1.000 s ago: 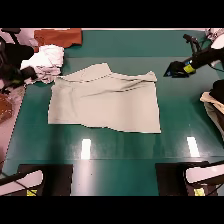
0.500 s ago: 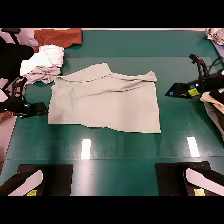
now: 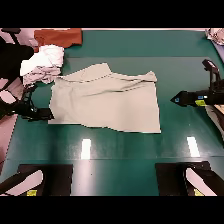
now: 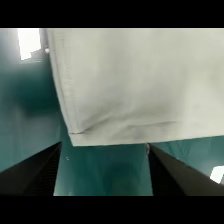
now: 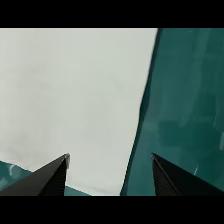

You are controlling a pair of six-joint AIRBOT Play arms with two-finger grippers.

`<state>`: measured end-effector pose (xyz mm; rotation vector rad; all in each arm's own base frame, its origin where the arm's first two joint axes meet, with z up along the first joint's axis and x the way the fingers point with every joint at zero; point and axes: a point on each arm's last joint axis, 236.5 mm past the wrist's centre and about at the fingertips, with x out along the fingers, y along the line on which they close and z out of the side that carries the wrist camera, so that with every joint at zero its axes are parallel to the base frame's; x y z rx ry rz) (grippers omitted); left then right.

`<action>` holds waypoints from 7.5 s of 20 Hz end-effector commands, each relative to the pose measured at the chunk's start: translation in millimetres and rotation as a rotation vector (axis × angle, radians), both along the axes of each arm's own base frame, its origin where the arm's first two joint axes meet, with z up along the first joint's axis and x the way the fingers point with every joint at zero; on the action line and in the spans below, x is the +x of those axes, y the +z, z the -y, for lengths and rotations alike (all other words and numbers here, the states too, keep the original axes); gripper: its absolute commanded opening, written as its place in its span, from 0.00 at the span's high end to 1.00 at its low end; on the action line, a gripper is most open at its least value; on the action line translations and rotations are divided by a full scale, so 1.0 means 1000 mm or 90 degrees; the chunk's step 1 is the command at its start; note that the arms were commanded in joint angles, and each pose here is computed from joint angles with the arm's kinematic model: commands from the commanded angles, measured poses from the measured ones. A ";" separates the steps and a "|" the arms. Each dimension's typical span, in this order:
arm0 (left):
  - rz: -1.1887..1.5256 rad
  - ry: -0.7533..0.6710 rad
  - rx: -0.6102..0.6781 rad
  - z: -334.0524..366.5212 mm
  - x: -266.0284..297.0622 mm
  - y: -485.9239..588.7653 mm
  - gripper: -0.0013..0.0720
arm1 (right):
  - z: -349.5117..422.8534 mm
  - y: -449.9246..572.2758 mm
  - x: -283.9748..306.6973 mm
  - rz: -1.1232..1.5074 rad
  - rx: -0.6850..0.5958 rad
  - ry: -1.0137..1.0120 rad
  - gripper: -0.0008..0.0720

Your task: Fold the shirts.

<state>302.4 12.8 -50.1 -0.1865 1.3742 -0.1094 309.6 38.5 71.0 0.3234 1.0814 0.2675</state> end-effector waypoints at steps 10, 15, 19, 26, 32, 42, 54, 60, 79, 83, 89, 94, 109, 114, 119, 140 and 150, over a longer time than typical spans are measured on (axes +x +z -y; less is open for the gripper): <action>-0.018 -0.023 -0.002 0.000 0.003 -0.020 0.61 | 0.001 -0.017 -0.019 -0.025 0.056 -0.043 0.18; -0.039 -0.021 0.033 -0.013 -0.005 -0.019 0.15 | 0.001 -0.017 -0.019 -0.026 0.056 -0.043 0.18; -0.006 -0.010 0.044 -0.017 0.007 -0.017 0.15 | -0.001 -0.017 -0.021 -0.031 0.058 -0.039 0.18; 0.017 0.010 0.015 -0.008 0.015 -0.019 0.15 | -0.001 -0.017 -0.022 -0.033 0.059 -0.038 0.18; -0.052 0.013 -0.011 0.001 -0.009 -0.048 0.46 | -0.002 -0.018 -0.023 -0.037 0.060 -0.036 0.18; 0.000 0.021 -0.043 0.014 -0.001 -0.006 0.94 | -0.001 -0.021 -0.024 -0.039 0.058 -0.038 0.18; 0.040 0.052 -0.105 0.033 0.013 0.038 0.94 | -0.014 -0.095 -0.070 -0.151 0.081 -0.027 0.18; 0.025 0.049 -0.128 0.041 0.008 0.040 0.94 | -0.020 -0.141 -0.094 -0.207 0.094 -0.041 0.18; 0.135 0.103 -0.199 0.061 0.022 0.117 0.94 | -0.048 0.034 0.017 0.095 0.015 0.094 0.97; 0.336 0.095 -0.188 0.061 0.029 0.261 0.94 | -0.036 0.190 0.016 0.345 -0.049 0.093 0.97; 0.792 0.117 -0.108 0.049 -0.061 0.554 0.95 | -0.040 0.414 -0.058 0.684 -0.170 0.101 0.97; 0.809 0.187 -0.119 0.039 -0.086 0.574 0.95 | -0.023 0.446 -0.036 0.670 -0.152 0.036 0.97; 0.236 0.226 -0.237 0.074 0.212 0.098 0.94 | -0.007 -0.015 0.205 0.060 -0.052 -0.029 0.97; 0.253 0.206 -0.242 0.075 0.231 0.081 0.94 | -0.011 -0.040 0.218 -0.005 -0.066 0.029 0.97; 0.274 0.211 -0.241 0.046 0.239 0.116 0.94 | 0.016 -0.023 0.220 -0.014 -0.062 0.006 0.97; -0.012 0.085 -0.196 0.057 0.130 0.091 0.94 | -0.009 -0.118 0.115 -0.288 -0.114 0.094 0.97; 0.071 0.142 -0.150 0.040 0.119 0.059 0.94 | 0.018 -0.070 0.165 -0.171 -0.117 0.033 0.97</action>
